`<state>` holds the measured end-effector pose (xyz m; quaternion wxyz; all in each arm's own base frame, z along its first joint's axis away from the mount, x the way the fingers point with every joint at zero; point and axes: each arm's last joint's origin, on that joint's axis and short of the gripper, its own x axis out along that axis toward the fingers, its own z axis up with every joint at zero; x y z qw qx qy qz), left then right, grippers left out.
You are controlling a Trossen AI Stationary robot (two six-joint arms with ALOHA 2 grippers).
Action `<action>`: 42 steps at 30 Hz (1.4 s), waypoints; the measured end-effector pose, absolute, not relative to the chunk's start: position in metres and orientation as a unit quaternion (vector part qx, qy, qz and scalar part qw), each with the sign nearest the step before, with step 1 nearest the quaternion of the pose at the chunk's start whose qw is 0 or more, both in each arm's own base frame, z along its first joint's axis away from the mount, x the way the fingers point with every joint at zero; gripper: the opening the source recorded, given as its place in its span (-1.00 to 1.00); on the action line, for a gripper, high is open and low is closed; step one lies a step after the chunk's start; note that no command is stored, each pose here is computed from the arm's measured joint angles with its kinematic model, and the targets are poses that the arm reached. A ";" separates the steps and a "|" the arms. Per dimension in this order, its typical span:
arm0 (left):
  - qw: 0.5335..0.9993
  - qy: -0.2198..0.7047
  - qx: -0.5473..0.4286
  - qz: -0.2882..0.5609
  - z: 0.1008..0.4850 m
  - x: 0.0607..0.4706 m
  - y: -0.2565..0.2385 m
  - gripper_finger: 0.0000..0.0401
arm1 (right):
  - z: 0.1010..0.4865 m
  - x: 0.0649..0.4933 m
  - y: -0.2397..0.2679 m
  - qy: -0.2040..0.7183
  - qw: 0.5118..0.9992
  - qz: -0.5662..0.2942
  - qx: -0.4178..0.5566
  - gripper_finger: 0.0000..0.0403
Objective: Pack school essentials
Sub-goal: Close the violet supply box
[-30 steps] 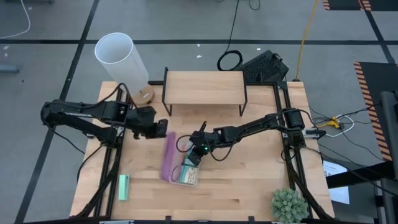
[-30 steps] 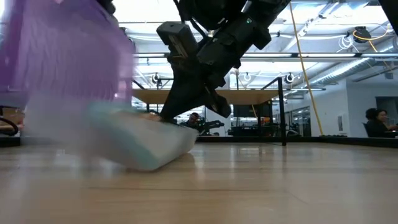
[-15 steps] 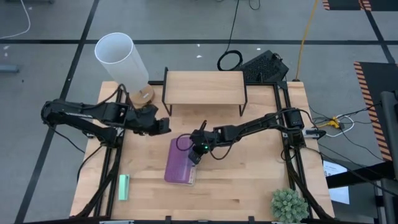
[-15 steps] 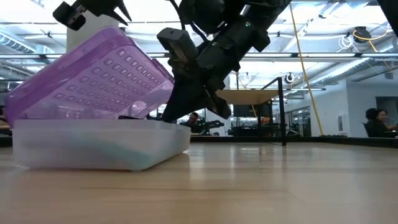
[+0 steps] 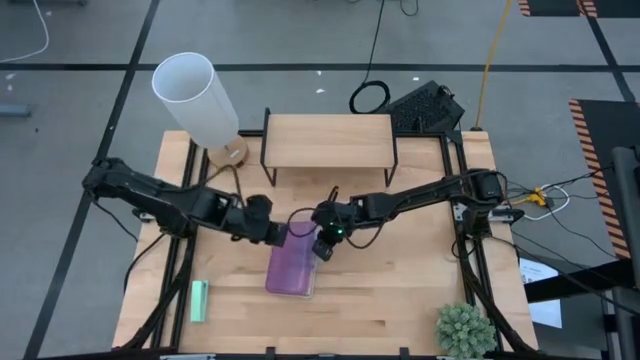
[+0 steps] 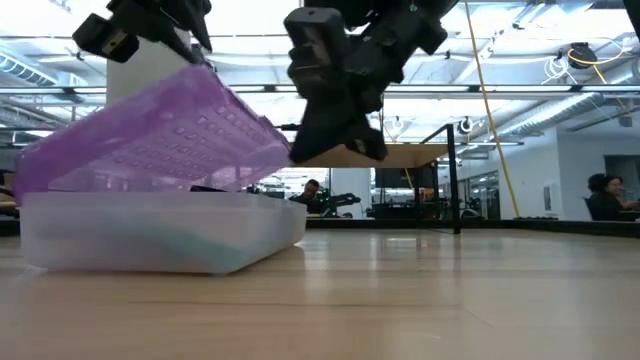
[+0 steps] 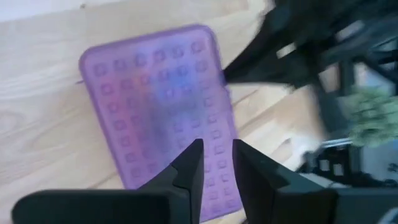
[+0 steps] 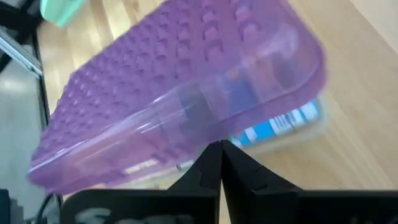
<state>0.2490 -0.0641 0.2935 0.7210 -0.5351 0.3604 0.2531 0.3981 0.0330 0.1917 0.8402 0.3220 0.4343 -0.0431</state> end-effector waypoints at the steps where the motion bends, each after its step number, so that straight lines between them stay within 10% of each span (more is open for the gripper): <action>1: 0.721 0.368 -0.529 0.255 0.290 0.251 -0.067 -0.55 | 0.194 0.395 0.033 0.440 0.838 -0.044 0.321 -1.00; 18: 0.788 0.383 -0.471 0.104 0.265 0.293 -0.112 -0.54 | 0.254 0.338 0.032 0.508 0.816 0.005 0.275 -1.00; 27: 0.778 0.431 -0.455 0.042 0.289 0.250 -0.137 -0.54 | 0.303 0.297 0.039 0.482 0.823 0.050 0.296 -1.00; 42: 0.812 0.400 -0.418 0.075 0.262 0.262 -0.169 -0.54 | 0.275 0.356 0.035 0.358 0.819 0.014 0.448 -1.00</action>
